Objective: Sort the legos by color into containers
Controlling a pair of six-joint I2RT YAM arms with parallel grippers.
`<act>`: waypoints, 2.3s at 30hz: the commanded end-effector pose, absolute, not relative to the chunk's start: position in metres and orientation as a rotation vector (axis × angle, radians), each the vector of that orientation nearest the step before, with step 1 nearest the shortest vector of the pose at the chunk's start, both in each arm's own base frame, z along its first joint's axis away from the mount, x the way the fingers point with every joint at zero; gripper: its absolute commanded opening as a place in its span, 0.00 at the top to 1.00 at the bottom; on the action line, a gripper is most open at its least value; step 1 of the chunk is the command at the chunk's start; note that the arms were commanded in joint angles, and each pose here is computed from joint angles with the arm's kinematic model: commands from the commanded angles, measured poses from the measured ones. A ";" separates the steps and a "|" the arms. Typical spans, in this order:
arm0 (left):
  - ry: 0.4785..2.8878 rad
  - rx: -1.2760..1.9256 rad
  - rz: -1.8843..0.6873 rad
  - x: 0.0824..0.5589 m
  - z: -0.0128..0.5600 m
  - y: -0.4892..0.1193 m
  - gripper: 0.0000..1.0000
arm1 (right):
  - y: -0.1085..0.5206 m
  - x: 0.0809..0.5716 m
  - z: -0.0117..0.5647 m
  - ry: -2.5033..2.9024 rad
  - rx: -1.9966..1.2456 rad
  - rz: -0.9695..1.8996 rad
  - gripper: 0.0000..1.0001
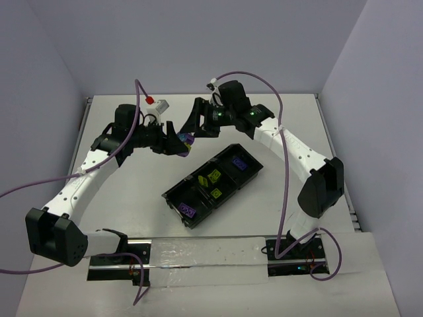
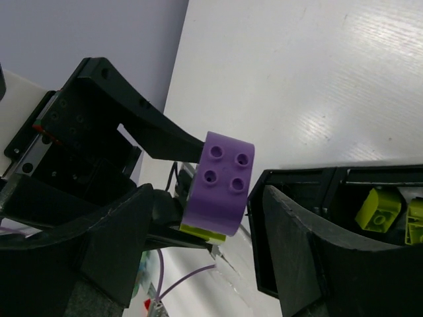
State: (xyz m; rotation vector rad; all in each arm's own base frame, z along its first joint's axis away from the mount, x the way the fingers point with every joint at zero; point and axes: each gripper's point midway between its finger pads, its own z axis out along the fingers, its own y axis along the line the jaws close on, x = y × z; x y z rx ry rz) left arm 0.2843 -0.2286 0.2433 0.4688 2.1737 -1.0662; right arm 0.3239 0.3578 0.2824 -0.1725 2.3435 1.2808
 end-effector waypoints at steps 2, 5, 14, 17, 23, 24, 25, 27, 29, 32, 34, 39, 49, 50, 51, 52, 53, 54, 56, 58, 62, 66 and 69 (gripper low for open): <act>2.071 0.510 -1.052 0.290 0.271 -0.232 1.00 | 0.376 0.324 0.297 2.284 -0.254 1.344 0.34; 2.067 0.512 -1.053 0.290 0.273 -0.232 1.00 | 0.380 0.322 0.291 2.297 -0.258 1.355 0.44; 2.058 0.506 -1.040 0.291 0.276 -0.231 0.99 | 0.379 0.324 0.288 2.295 -0.236 1.359 0.86; 2.059 0.480 -1.014 0.294 0.279 -0.228 0.76 | 0.373 0.325 0.297 2.256 -0.205 1.368 1.00; 2.061 0.472 -0.981 0.295 0.287 -0.224 0.01 | 0.353 0.336 0.312 2.178 -0.151 1.401 1.00; 2.060 0.474 -0.979 0.294 0.290 -0.223 0.01 | 0.350 0.338 0.314 2.167 -0.150 1.401 1.00; 2.058 0.467 -0.972 0.295 0.292 -0.220 0.01 | 0.345 0.341 0.314 2.162 -0.143 1.396 1.00; 2.055 0.440 -0.966 0.296 0.296 -0.216 0.01 | 0.332 0.347 0.316 2.143 -0.130 1.394 1.00; 2.016 0.410 -0.987 0.300 0.305 -0.209 0.01 | 0.320 0.351 0.326 2.101 -0.128 1.411 1.00; 1.989 0.309 -1.095 0.302 0.307 -0.201 0.01 | 0.308 0.351 0.339 2.018 -0.139 1.450 1.00; 1.895 0.263 -1.286 0.299 0.321 -0.206 0.01 | 0.299 0.346 0.351 1.945 -0.167 1.507 1.00; 1.689 0.243 -1.570 0.285 0.348 -0.218 0.01 | 0.293 0.333 0.370 1.825 -0.237 1.587 1.00; 1.613 0.231 -1.794 0.275 0.353 -0.233 0.01 | 0.299 0.319 0.379 1.740 -0.305 1.718 1.00; 1.612 0.239 -1.803 0.276 0.354 -0.236 0.01 | 0.299 0.319 0.379 1.740 -0.307 1.716 1.00; 1.604 0.251 -1.809 0.275 0.358 -0.237 0.01 | 0.299 0.319 0.380 1.740 -0.309 1.716 1.00; 1.603 0.259 -1.817 0.276 0.359 -0.241 0.01 | 0.301 0.318 0.379 1.741 -0.316 1.719 1.00; 1.598 0.269 -1.829 0.276 0.360 -0.244 0.01 | 0.301 0.319 0.379 1.742 -0.319 1.719 1.00; 1.596 0.278 -1.841 0.275 0.361 -0.247 0.02 | 0.302 0.319 0.380 1.743 -0.321 1.718 1.00; 1.604 0.290 -1.862 0.276 0.361 -0.253 0.05 | 0.303 0.318 0.382 1.740 -0.327 1.718 1.00; 1.610 0.298 -1.880 0.277 0.358 -0.259 0.07 | 0.303 0.318 0.382 1.742 -0.329 1.715 1.00; 1.609 0.286 -1.900 0.282 0.357 -0.264 0.11 | 0.306 0.316 0.381 1.748 -0.346 1.706 1.00; 1.600 0.290 -1.912 0.285 0.360 -0.268 0.18 | 0.308 0.315 0.380 1.750 -0.355 1.710 1.00; 1.594 0.294 -1.922 0.286 0.361 -0.271 0.25 | 0.310 0.315 0.379 1.753 -0.363 1.715 1.00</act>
